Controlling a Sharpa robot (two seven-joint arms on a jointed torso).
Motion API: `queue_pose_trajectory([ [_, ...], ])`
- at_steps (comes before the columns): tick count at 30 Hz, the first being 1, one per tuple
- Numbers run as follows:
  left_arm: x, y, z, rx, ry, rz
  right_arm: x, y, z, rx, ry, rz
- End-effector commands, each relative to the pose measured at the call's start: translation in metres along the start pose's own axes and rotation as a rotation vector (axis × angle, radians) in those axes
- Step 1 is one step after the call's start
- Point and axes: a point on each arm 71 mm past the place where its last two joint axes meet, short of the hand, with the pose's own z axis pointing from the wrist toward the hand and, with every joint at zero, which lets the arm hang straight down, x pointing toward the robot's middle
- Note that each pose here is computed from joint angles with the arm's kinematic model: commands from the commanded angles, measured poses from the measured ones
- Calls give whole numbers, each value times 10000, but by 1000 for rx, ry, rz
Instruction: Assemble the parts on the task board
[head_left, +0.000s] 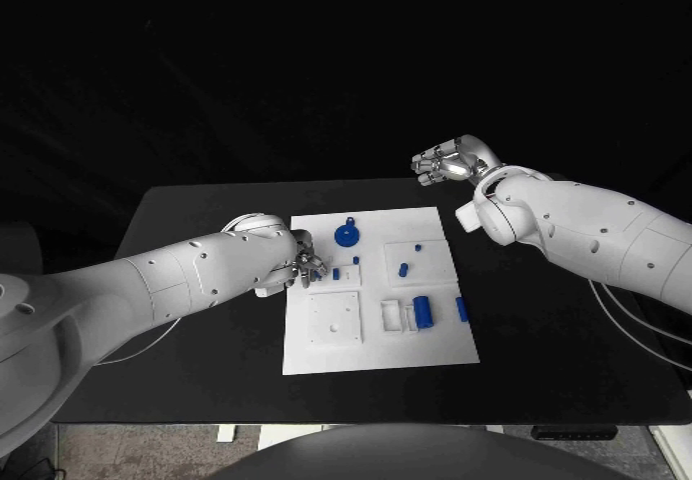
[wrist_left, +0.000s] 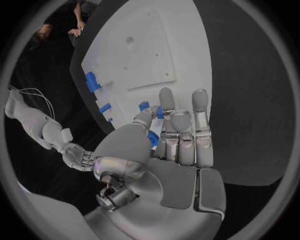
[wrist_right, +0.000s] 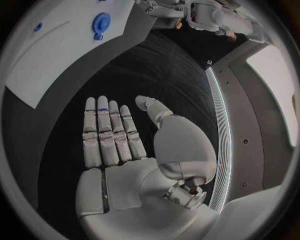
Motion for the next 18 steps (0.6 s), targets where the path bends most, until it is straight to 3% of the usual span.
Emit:
queue_pose_trajectory([
  [1,19,-22,0,12,5,24,18,8,1,-8,15,2],
  [18,58,-13,-2,6,32,27,23,9,4,-7,16,3],
])
